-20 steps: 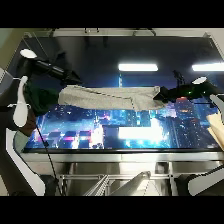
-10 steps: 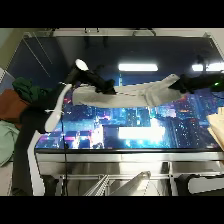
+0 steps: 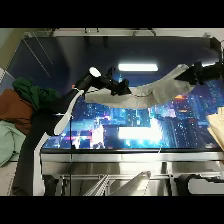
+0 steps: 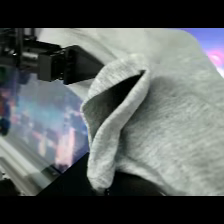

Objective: Fold the shirts.

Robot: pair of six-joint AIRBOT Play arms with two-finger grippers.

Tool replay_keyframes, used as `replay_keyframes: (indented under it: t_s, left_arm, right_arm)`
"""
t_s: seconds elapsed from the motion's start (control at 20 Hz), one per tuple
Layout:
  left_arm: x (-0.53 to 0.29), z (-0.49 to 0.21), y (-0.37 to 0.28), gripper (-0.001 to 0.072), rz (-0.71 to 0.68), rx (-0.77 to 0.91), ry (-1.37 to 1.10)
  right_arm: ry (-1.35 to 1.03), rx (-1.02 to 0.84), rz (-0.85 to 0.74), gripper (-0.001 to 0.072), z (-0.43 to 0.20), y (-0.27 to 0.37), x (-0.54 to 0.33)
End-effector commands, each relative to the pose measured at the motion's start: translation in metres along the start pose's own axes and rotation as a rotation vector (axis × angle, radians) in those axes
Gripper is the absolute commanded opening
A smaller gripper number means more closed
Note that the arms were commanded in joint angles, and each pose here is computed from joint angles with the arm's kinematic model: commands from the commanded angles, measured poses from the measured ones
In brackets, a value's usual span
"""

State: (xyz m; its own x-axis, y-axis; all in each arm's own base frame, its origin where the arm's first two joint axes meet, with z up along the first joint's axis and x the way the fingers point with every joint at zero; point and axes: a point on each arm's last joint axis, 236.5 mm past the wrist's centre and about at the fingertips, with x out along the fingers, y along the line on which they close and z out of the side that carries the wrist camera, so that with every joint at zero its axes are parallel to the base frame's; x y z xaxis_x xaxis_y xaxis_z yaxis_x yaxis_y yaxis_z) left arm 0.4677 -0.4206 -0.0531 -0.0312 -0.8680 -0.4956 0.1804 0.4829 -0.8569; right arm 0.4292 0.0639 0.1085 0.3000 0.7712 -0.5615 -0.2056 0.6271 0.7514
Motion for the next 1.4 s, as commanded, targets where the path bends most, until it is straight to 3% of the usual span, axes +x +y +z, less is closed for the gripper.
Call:
replay_keyframes:
  t_s: [0.0,0.1,0.2,0.35,0.5,0.55,0.6,0.65,0.7,0.75,0.8,0.85,1.2,1.25,1.35]
  left_arm:
    - [-0.065,0.007,-0.104,0.0002,-0.389,0.048,0.0]
    - [-0.129,0.001,-0.151,0.0001,-0.537,0.134,0.015]
    - [-0.191,-0.003,-0.179,0.0001,-0.593,0.236,-0.014]
    - [-0.271,-0.014,-0.204,0.0001,-0.575,0.38,-0.073]
    - [-0.318,-0.024,-0.217,0.0002,-0.536,0.47,-0.13]
    - [-0.327,-0.027,-0.22,0.0002,-0.531,0.489,-0.141]
    - [-0.335,-0.03,-0.221,0.0002,-0.525,0.5,-0.148]
    - [-0.339,-0.032,-0.221,0.0002,-0.523,0.506,-0.143]
    - [-0.341,-0.035,-0.219,0.0002,-0.525,0.505,-0.132]
    - [-0.34,-0.037,-0.217,0.0001,-0.526,0.499,-0.12]
    - [-0.339,-0.039,-0.216,0.0002,-0.54,0.485,-0.114]
    - [-0.336,-0.038,-0.211,0.0001,-0.541,0.466,-0.113]
    - [-0.323,-0.045,-0.17,0.0001,-0.563,0.335,-0.123]
    - [-0.323,-0.047,-0.166,0.0002,-0.565,0.327,-0.125]
    - [-0.321,-0.047,-0.159,0.0002,-0.568,0.304,-0.125]
  right_arm:
    - [-0.057,-0.041,0.08,0.0016,0.019,0.051,0.033]
    - [-0.09,-0.092,0.083,0.0017,0.029,0.083,0.075]
    - [-0.101,-0.163,0.107,0.0016,0.036,0.122,0.126]
    - [-0.044,-0.252,0.136,0.0016,0.028,0.171,0.215]
    - [0.104,-0.308,0.078,0.0018,-0.014,0.168,0.316]
    - [0.145,-0.307,0.093,0.0189,-0.03,0.167,0.345]
    - [0.175,-0.283,0.128,0.0451,-0.044,0.168,0.365]
    - [0.195,-0.243,0.164,0.0425,-0.053,0.169,0.374]
    - [0.226,-0.235,0.19,0.0192,-0.06,0.169,0.373]
    - [0.271,-0.248,0.217,0.0087,-0.064,0.171,0.36]
    - [0.312,-0.256,0.221,0.0078,-0.066,0.168,0.344]
    - [0.348,-0.263,0.208,0.0016,-0.064,0.163,0.325]
    - [0.296,-0.061,-0.209,0.0015,-0.015,0.022,0.194]
    - [0.292,0.008,-0.227,0.0061,-0.018,0.004,0.188]
    - [0.29,0.136,-0.262,0.0677,-0.027,-0.031,0.188]
